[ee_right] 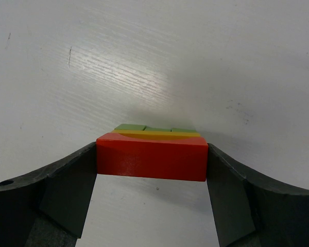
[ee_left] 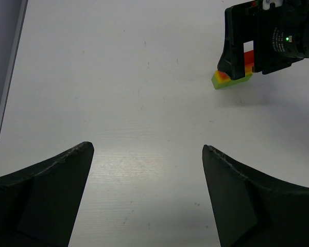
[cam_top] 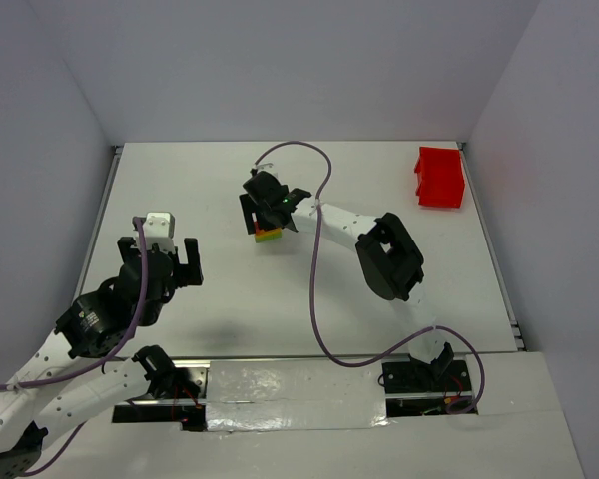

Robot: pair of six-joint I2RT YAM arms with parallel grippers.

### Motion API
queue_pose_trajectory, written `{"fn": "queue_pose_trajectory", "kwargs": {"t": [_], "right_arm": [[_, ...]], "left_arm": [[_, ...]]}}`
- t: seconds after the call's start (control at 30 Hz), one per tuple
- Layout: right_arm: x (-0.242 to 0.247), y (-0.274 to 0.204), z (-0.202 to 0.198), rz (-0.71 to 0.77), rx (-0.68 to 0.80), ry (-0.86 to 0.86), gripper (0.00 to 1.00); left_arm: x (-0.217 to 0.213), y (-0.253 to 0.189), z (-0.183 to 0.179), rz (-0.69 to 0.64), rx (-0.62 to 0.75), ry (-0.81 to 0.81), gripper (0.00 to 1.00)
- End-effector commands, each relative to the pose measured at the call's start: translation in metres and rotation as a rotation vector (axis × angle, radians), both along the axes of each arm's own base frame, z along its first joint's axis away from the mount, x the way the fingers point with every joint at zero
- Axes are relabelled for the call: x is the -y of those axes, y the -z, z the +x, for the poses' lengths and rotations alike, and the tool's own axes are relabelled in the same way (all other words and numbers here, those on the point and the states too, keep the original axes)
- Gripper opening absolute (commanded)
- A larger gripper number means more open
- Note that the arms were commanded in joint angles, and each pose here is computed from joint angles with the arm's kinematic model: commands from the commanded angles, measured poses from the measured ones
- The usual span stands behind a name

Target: Build the wood block tower

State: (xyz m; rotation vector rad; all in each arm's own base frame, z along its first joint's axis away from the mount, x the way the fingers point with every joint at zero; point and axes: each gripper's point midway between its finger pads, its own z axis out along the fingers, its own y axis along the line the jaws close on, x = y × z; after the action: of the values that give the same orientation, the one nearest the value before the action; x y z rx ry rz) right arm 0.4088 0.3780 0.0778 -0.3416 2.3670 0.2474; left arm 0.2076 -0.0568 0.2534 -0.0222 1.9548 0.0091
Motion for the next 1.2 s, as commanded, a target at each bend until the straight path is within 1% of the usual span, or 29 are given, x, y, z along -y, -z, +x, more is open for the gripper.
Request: {"fn": "queue_pose_trajectory", "kwargs": {"t": [0.0,0.33,0.37,0.5,0.57,0.77,0.97,1.17], "right_arm": [[0.001,0.004,0.004,-0.002,0.004,0.0,0.75],[-0.001,0.005,0.003,0.001,0.001,-0.008,0.75],[0.0,0.006,0.003,0.0,0.0,-0.006,0.77],[0.0,0.006,0.003,-0.003,0.001,-0.007,0.78],[0.001,0.007,0.003,-0.005,0.001,-0.008,0.81],[0.001,0.011,0.004,-0.015,-0.003,-0.009,0.82],[-0.001,0.011,0.003,-0.013,-0.004,-0.014,0.87],[0.0,0.011,0.004,-0.016,-0.005,-0.01,0.88]], "left_arm": [[0.001,-0.006,0.003,-0.008,0.027,0.004,0.99],[0.002,-0.005,0.003,-0.006,0.023,0.007,0.99],[0.001,-0.005,0.003,-0.005,0.024,0.006,0.99],[0.001,-0.006,0.003,-0.008,0.025,0.007,0.99],[0.002,-0.005,0.003,-0.008,0.023,0.009,1.0],[0.002,-0.005,0.003,-0.008,0.023,0.012,0.99],[0.003,-0.005,0.003,-0.009,0.023,0.013,0.99],[0.003,-0.005,0.003,-0.007,0.023,0.016,1.0]]}}
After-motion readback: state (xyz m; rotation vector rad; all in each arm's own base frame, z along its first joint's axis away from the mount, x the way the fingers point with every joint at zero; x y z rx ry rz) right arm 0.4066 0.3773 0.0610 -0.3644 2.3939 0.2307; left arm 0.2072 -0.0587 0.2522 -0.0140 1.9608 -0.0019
